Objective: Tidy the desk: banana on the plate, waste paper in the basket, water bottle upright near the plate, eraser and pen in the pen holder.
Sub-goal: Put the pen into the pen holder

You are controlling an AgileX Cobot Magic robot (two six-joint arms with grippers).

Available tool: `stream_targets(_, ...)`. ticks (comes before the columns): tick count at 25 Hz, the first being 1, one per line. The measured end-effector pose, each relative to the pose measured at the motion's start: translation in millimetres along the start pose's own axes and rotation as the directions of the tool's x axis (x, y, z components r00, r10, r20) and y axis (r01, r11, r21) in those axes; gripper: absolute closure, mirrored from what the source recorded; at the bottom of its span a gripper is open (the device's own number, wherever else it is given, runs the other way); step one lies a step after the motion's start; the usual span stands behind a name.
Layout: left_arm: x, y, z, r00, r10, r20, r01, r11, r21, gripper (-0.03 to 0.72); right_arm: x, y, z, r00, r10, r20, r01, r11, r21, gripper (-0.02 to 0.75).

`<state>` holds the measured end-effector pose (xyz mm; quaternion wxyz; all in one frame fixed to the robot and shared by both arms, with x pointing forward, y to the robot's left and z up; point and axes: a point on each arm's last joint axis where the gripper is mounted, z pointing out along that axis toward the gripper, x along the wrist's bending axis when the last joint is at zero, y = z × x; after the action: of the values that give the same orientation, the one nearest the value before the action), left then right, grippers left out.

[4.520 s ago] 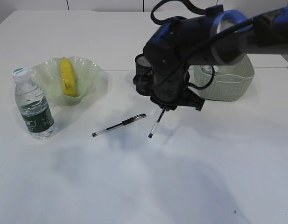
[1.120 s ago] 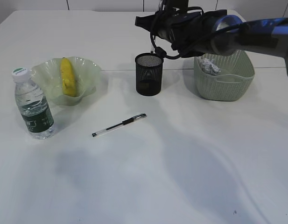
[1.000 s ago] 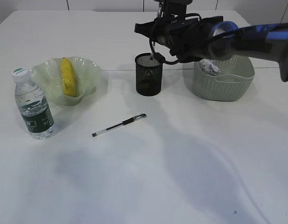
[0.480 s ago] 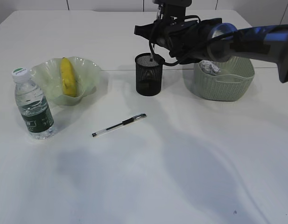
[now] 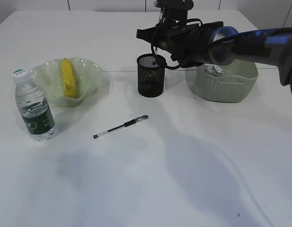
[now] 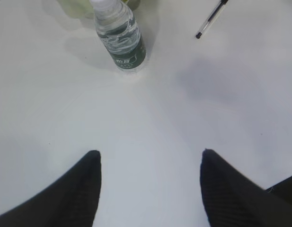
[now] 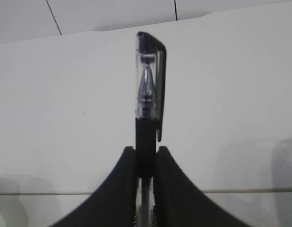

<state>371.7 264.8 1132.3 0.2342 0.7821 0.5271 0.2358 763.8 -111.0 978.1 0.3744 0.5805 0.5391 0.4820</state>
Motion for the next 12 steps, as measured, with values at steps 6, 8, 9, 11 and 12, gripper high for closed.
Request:
stream_targets(6, 0.0, 0.0, 0.0, 1.000, 0.000, 0.000, 0.000, 1.000, 0.000, 0.223, -2.3, -3.1, 1.8, 1.000, -0.005, 0.015, 0.005, 1.000, 0.001, 0.681)
stream_targets(8, 0.0, 0.0, 0.0, 1.000, 0.000, 0.000, 0.000, 1.000, 0.000, 0.223, -3.1, -4.0, 2.3, 1.000, -0.016, 0.022, 0.016, 1.000, 0.000, 0.680)
stream_targets(9, 0.0, 0.0, 0.0, 1.000, 0.000, 0.000, 0.000, 1.000, 0.000, 0.223, -3.4, -5.1, 2.8, 0.999, -0.026, 0.024, 0.026, 1.000, 0.001, 0.680)
stream_targets(11, 0.0, 0.0, 0.0, 1.000, 0.000, 0.000, 0.000, 1.000, 0.000, 0.223, -4.1, -9.5, 4.6, 0.999, -0.036, 0.028, 0.036, 0.999, 0.008, 0.681)
stream_targets(12, 0.0, 0.0, 0.0, 1.000, 0.000, 0.000, 0.000, 1.000, 0.000, 0.223, -4.2, -9.8, 4.7, 0.999, -0.039, 0.028, 0.039, 0.999, 0.009, 0.681)
